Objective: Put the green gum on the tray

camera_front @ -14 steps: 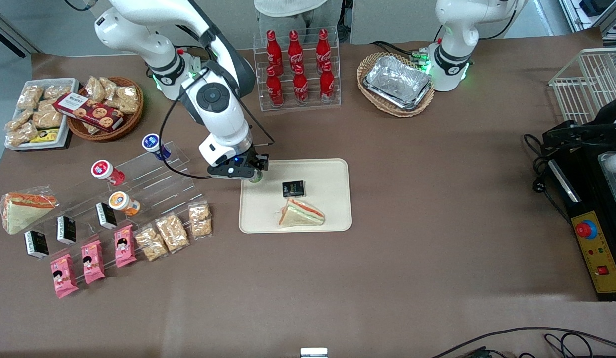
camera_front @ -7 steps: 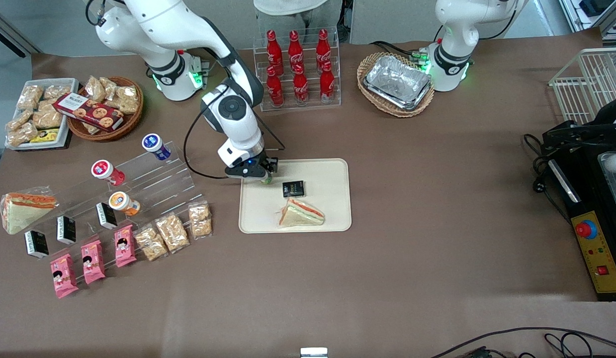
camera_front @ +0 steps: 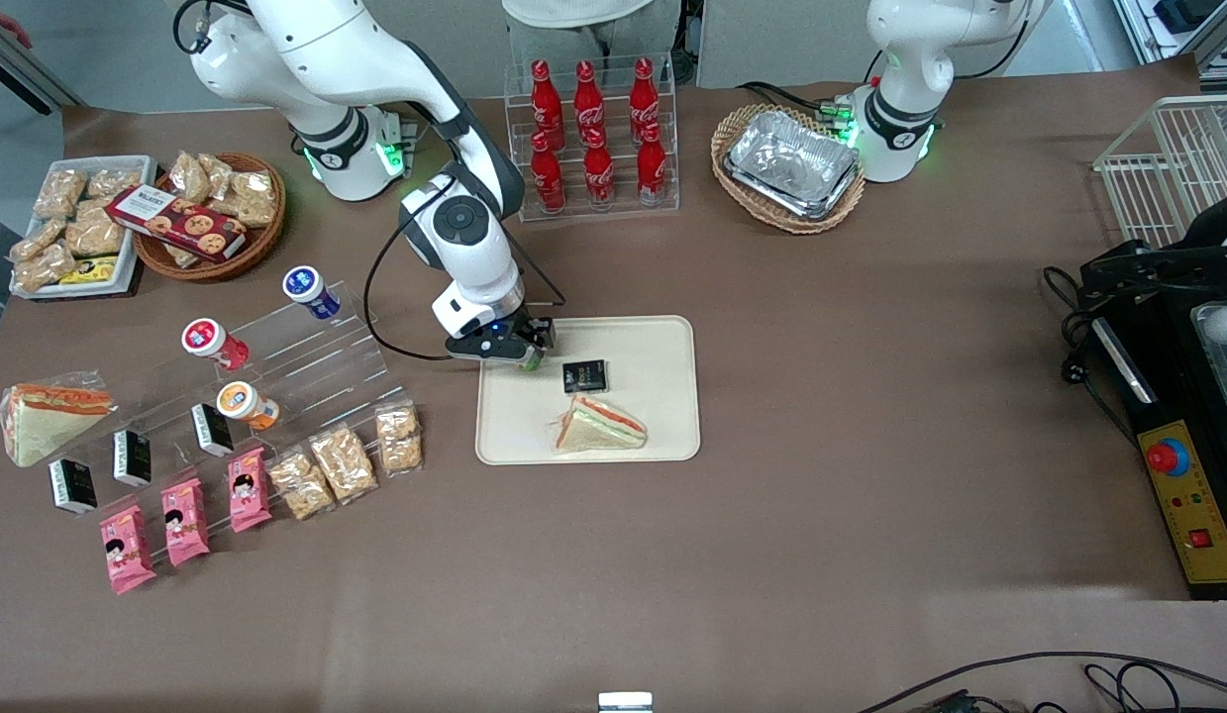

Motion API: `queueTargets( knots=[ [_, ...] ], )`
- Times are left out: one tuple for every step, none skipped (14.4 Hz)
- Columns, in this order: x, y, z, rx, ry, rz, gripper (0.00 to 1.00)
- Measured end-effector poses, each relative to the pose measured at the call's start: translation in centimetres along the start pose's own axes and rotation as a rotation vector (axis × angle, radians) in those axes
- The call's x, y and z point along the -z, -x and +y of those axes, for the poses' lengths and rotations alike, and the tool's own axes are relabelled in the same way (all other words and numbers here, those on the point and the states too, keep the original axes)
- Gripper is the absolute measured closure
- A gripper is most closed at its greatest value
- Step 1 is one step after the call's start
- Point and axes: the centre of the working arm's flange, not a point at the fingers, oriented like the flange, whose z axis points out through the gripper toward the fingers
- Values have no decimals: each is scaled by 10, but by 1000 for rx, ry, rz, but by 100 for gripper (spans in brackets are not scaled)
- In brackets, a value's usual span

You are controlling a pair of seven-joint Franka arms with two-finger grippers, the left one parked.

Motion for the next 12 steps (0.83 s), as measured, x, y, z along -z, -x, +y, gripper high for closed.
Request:
queueTargets(
  knots=[
    [1, -2, 1, -3, -1, 1, 5],
    [2, -3, 1, -5, -3, 4, 0],
    [6, -5, 0, -7, -9, 9, 0],
    [12, -6, 0, -8, -8, 7, 0],
    [20, -9, -1, -9, -3, 2, 0],
    [32, -12, -2, -8, 4, -6, 0],
    [48, -15, -4, -6, 13, -16, 0],
    [68, -20, -7, -2, 21, -27, 0],
    [90, -25, -10, 2, 31, -40, 0],
    [115, -33, -12, 9, 41, -53, 0],
    [142, -41, -13, 21, 50, -65, 0],
    [169, -49, -14, 35, 59, -77, 0]
  ],
)
